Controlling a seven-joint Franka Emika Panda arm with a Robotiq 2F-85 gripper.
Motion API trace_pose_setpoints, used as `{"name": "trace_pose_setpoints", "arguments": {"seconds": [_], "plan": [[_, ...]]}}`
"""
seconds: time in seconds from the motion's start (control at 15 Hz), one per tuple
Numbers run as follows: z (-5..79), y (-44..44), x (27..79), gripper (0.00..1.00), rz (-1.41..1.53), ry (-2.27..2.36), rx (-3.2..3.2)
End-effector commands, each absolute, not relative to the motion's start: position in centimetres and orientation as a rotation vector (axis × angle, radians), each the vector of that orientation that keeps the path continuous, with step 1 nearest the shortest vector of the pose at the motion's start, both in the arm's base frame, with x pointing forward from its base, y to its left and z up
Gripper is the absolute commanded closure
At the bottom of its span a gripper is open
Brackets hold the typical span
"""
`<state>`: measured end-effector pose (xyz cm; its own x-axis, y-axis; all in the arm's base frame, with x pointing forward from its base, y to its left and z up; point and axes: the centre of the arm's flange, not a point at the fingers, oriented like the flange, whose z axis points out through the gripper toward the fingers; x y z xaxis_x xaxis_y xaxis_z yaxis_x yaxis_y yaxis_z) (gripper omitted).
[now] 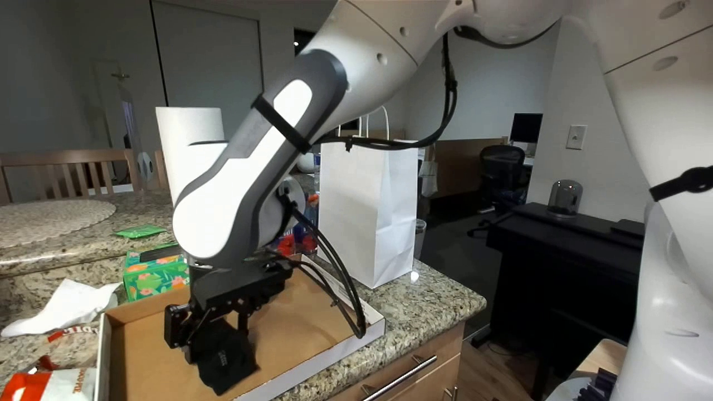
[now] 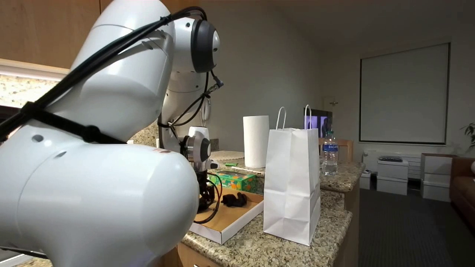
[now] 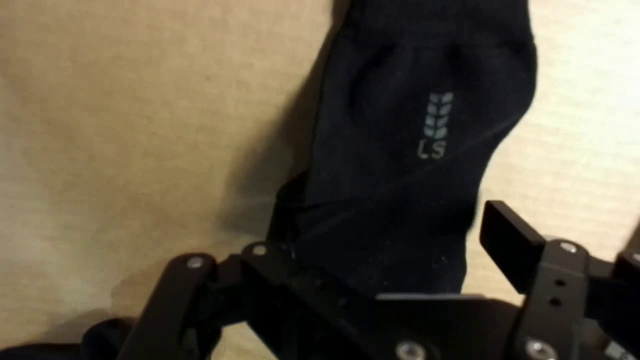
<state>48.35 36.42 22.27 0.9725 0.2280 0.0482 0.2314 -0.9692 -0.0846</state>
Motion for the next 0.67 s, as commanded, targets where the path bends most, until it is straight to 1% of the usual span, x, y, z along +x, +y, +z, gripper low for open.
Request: {"name": "trace_pose_setpoints", "arguments": {"seconds": [0.0, 0.6], "plan": [[21.3, 36.6, 48.7, 0.31, -0.055, -0.369, -3.079], [24.6, 35.3, 48.8, 0.89, -0.135, -0.338, -3.166]]}}
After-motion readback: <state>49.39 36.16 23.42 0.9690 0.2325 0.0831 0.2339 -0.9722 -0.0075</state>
